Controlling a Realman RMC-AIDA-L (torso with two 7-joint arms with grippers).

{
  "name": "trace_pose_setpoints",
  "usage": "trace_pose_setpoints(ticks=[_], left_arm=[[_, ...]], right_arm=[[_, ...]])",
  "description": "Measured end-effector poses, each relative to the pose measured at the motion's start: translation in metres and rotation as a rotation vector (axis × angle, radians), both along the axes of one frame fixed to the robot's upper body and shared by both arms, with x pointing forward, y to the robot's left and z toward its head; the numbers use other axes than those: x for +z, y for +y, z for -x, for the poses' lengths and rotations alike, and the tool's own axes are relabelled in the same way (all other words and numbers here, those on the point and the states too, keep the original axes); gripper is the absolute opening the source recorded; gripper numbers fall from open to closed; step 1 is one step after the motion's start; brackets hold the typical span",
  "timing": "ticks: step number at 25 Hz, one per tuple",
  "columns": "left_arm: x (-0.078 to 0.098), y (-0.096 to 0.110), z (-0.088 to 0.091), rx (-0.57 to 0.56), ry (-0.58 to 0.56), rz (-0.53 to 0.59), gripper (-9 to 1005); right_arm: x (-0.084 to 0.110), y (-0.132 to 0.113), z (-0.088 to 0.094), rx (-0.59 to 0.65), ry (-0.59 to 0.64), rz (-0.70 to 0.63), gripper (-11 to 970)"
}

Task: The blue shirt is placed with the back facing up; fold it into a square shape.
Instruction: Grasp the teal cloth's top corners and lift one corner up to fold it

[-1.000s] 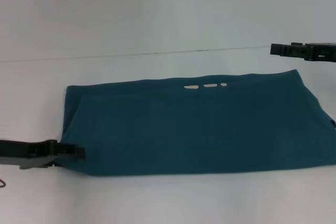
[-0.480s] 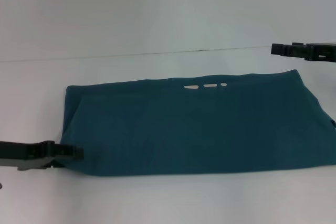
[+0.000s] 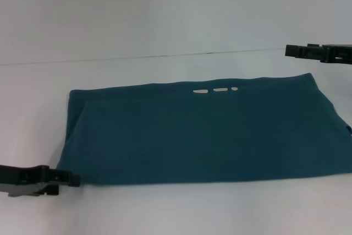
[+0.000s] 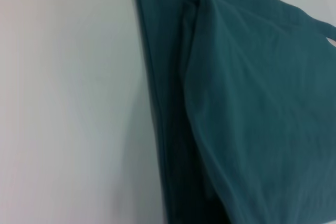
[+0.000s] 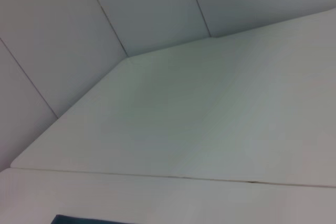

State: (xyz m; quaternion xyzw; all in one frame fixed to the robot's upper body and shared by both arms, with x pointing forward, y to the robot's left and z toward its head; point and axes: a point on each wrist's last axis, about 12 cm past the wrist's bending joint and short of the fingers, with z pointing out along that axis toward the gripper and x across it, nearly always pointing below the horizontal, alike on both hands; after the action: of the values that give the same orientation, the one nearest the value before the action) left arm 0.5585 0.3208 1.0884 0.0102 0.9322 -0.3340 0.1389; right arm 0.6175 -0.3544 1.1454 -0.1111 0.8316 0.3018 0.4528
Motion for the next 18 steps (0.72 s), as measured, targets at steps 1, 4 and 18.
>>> trace_pose_setpoints(ticks=[1,4,18], left_arm=[[0.0001,-0.0002,0.0004,-0.002,0.002,0.002,690],[0.0002,-0.0019,0.0007,-0.011,0.009,0.008,690],[0.0002,-0.0092,-0.0044,-0.013,0.019,-0.004,690]], right_arm=[[0.0003,0.0002,-0.0003,0.0,-0.001,0.0,860],[0.0005,0.0003,-0.0004,0.001,-0.001,0.0,859],[0.0022,0.0018,-0.0022,0.004,-0.005,-0.001,852]])
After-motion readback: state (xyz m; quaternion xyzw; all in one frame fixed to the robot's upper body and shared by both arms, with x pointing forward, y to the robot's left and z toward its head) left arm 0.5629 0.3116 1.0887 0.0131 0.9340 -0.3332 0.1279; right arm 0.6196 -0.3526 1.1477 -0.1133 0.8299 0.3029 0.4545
